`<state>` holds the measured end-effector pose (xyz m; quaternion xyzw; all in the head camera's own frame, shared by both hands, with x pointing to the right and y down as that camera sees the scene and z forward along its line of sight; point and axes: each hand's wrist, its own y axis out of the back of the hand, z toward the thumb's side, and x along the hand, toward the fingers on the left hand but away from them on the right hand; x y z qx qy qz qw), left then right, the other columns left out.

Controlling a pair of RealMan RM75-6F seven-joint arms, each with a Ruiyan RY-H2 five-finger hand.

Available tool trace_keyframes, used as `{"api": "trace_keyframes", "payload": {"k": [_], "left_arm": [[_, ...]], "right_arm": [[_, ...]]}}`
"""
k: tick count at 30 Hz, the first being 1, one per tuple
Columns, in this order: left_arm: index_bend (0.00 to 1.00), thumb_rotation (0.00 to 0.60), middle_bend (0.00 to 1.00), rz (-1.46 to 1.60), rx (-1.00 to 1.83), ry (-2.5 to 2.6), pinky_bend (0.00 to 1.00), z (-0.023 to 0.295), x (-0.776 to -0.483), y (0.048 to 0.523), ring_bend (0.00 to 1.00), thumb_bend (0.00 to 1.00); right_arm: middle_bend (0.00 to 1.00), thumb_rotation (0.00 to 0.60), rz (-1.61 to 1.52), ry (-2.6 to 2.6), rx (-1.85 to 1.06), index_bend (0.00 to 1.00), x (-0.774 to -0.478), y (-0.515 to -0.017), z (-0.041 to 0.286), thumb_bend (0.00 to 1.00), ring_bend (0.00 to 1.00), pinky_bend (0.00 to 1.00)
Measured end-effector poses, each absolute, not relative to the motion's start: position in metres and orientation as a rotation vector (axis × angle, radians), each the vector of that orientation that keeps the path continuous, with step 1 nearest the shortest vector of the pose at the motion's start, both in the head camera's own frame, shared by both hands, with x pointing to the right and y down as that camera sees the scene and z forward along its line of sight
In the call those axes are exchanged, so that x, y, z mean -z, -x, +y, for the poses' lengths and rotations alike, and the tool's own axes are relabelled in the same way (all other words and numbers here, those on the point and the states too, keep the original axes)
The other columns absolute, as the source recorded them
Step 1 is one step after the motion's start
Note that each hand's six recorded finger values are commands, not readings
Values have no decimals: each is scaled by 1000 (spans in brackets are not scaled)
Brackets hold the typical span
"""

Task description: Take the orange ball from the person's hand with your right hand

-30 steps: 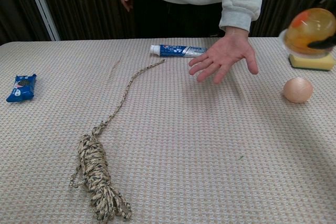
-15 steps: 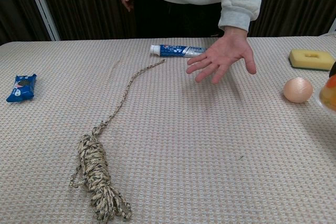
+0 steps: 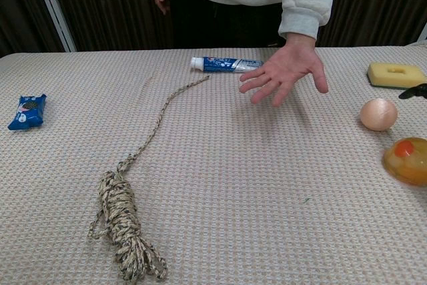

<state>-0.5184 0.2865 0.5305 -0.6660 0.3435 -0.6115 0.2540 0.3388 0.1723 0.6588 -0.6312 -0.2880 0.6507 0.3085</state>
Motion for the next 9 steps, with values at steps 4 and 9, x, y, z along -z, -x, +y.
{"api": "trace_keyframes", "payload": {"k": [4, 9], "left_arm": [[96, 600, 0, 935, 1662, 1808, 0, 286, -531, 519, 0, 275], [97, 600, 0, 936, 1661, 1806, 0, 286, -531, 519, 0, 273]], "right_arm": [[0, 600, -813, 1630, -1651, 68, -643, -342, 166, 88, 0, 50], [0, 600, -853, 1521, -1550, 67, -615, -361, 165, 89, 0, 0]]}}
